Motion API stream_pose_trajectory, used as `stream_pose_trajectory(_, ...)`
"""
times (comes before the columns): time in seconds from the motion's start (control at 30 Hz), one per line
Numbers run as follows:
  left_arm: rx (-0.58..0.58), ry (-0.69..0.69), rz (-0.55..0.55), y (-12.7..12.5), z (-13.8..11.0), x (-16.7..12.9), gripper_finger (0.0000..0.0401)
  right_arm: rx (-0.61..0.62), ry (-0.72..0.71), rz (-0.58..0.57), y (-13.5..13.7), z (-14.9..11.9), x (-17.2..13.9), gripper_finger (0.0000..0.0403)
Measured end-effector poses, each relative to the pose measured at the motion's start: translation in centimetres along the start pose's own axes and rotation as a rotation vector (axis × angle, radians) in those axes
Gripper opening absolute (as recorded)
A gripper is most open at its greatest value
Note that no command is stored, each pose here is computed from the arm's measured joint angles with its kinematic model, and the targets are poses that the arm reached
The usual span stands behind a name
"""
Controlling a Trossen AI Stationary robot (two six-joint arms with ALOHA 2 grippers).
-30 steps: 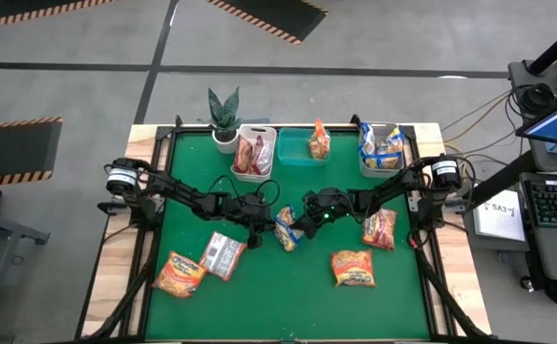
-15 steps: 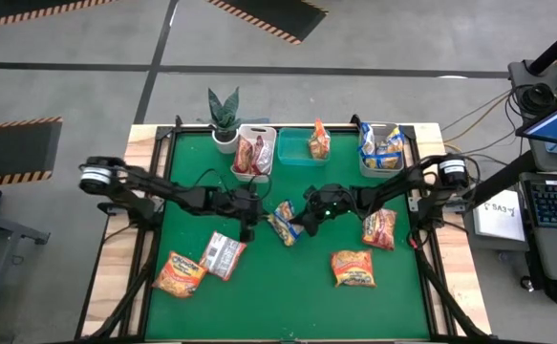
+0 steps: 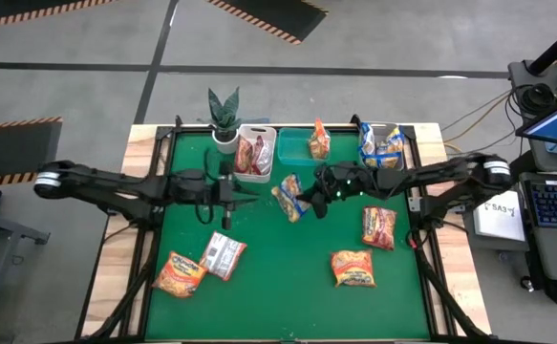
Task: Sort Maruchan noodles
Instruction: Put the blue noodle pack into the gray bin
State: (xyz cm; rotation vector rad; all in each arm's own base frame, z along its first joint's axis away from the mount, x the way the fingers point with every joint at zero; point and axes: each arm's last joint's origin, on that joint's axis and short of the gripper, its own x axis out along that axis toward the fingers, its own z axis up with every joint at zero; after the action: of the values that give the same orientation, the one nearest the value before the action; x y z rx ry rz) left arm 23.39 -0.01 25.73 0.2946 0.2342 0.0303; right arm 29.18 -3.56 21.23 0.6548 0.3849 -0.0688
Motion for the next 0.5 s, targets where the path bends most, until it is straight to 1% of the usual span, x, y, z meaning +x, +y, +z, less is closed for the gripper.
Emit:
stream_pose_trajectory(0.13, 0.037, -0.061, 0.052, 0.5, 1.1, -1.6, 0.0039, -0.099, 0.016, -0.172, 1.3, 3.1, -2.1, 0.0013)
stream_pose_trajectory(0.27, 0.030, -0.074, 0.148, 1.0, 1.6, -2.5, 0.0039, -0.174, 0.088, -0.431, 2.0, 6.2, -4.3, 0.0013)
stream_pose_trajectory(0.4, 0.027, -0.067, 0.185, 1.2, 1.7, -2.7, 0.0039, -0.197, 0.132, -0.696, 2.1, 9.3, -6.6, 0.0013)
stream_pose_trajectory(0.5, 0.030, -0.050, 0.179, 1.1, 1.5, -2.7, 0.0039, -0.197, 0.149, -0.843, 1.9, 11.1, -8.1, 0.0013)
